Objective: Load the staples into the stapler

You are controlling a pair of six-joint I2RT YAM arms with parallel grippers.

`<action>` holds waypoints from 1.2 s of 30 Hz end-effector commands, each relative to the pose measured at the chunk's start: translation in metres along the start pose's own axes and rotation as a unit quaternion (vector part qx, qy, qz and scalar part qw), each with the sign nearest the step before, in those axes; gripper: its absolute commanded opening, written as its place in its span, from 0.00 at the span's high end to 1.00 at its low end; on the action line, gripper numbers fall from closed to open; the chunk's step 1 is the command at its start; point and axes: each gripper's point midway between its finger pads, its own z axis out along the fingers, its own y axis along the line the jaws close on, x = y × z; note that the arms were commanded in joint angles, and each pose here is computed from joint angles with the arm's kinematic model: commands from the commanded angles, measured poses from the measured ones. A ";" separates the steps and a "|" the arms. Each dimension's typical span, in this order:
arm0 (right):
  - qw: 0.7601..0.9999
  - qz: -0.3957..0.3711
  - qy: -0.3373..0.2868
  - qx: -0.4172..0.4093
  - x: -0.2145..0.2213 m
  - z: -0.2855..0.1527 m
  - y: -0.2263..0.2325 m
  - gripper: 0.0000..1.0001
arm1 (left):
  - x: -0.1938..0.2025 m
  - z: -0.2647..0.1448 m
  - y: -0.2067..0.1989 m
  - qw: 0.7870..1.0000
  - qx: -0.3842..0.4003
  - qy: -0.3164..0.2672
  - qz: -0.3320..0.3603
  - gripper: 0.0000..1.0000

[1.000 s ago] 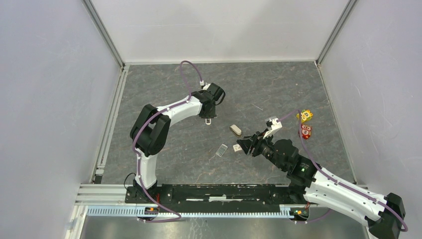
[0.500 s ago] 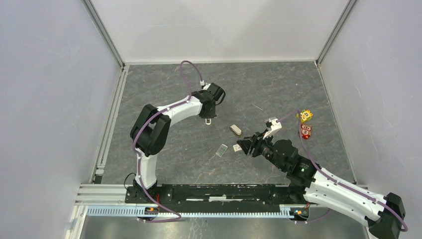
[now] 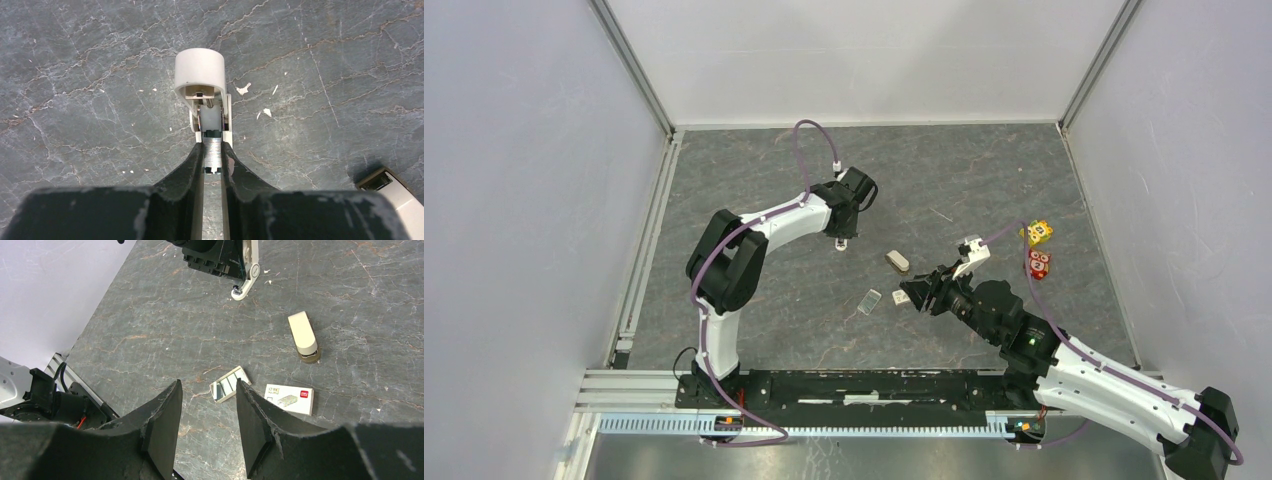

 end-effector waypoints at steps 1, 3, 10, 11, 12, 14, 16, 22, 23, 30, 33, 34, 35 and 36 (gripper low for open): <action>1.000 -0.003 -0.013 0.003 -0.008 0.001 0.000 0.50 | -0.003 -0.003 0.001 1.000 0.007 -0.004 0.013 0.81; 1.000 -0.003 -0.013 0.002 -0.008 0.001 0.001 0.50 | -0.001 0.000 -0.003 1.000 0.012 0.000 0.008 0.79; 1.000 -0.004 -0.016 0.006 -0.009 0.000 -0.001 0.50 | -0.001 0.002 -0.001 1.000 0.006 -0.001 0.000 0.78; 1.000 -0.004 -0.015 0.006 -0.009 0.000 -0.001 0.50 | -0.001 0.002 -0.001 1.000 0.005 -0.001 0.001 0.78; 1.000 -0.004 -0.016 0.006 -0.009 0.001 -0.001 0.50 | -0.001 0.002 -0.001 1.000 0.005 -0.002 0.000 0.78; 1.000 -0.004 -0.014 0.005 -0.008 0.001 0.000 0.50 | -0.001 0.002 -0.002 1.000 0.006 -0.003 0.000 0.78; 1.000 -0.003 -0.014 0.003 -0.008 0.001 0.000 0.50 | -0.003 0.001 -0.001 1.000 0.006 -0.004 -0.001 0.76; 1.000 -0.003 -0.013 0.004 -0.007 0.001 0.000 0.50 | -0.005 0.000 -0.002 1.000 0.009 -0.007 -0.003 0.73; 1.000 -0.003 -0.014 0.004 -0.008 0.001 -0.001 0.50 | -0.005 0.000 -0.003 1.000 0.010 -0.008 -0.003 0.73; 1.000 -0.002 -0.013 0.003 -0.007 0.001 0.000 0.50 | -0.008 -0.003 -0.007 1.000 0.021 -0.012 -0.007 0.71; 1.000 -0.002 -0.012 0.004 -0.006 0.002 -0.001 0.50 | -0.015 -0.010 -0.010 0.999 0.031 -0.020 -0.011 0.71; 1.000 -0.003 -0.011 0.004 -0.005 0.002 -0.001 0.50 | -0.018 -0.015 -0.011 0.999 0.036 -0.024 -0.015 0.70; 1.000 -0.005 -0.009 0.004 -0.005 0.002 -0.001 0.50 | -0.023 -0.020 -0.011 0.999 0.040 -0.031 -0.019 0.68; 1.000 -0.006 -0.009 0.002 -0.005 0.003 0.000 0.50 | -0.027 -0.025 -0.011 0.998 0.042 -0.038 -0.021 0.64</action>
